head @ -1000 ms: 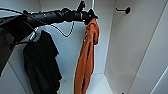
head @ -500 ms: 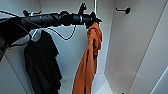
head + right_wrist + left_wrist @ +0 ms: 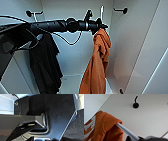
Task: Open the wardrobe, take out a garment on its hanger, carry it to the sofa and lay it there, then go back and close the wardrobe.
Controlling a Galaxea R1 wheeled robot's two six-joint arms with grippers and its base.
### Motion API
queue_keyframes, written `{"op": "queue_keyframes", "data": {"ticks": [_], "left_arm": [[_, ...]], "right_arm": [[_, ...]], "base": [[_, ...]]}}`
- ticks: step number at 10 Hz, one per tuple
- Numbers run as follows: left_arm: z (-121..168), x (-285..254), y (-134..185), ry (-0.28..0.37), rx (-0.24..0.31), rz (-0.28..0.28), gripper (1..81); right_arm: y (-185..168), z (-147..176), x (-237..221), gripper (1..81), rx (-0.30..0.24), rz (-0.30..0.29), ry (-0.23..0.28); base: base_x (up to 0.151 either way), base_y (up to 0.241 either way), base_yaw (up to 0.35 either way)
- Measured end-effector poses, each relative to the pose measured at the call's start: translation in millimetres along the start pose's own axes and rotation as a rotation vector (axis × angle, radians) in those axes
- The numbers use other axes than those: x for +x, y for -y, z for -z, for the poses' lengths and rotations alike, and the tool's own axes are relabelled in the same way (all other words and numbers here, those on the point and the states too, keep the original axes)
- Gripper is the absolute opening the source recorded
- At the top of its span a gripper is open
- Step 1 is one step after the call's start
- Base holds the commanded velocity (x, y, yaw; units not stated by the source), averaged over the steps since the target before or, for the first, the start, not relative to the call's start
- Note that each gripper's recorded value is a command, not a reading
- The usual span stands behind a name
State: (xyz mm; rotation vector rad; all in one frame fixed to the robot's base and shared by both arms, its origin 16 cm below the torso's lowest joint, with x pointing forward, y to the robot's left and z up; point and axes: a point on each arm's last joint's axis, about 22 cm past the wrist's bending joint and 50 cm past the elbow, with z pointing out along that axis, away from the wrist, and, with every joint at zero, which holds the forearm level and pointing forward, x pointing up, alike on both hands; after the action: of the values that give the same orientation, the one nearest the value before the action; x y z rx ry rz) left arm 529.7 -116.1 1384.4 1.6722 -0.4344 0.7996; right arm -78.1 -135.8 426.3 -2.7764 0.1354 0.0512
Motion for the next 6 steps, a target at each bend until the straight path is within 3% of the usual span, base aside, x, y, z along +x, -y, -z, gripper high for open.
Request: {"op": "queue_keyframes", "data": {"ticks": [6], "left_arm": [[11.8,-5.3,7.3,-0.008,-0.020,0.019,1.0]], "right_arm": [[0.3,-0.1,3.5,81.1,0.001,0.001,-0.006]], "base": [[-0.086,0.000,0.000]]}}
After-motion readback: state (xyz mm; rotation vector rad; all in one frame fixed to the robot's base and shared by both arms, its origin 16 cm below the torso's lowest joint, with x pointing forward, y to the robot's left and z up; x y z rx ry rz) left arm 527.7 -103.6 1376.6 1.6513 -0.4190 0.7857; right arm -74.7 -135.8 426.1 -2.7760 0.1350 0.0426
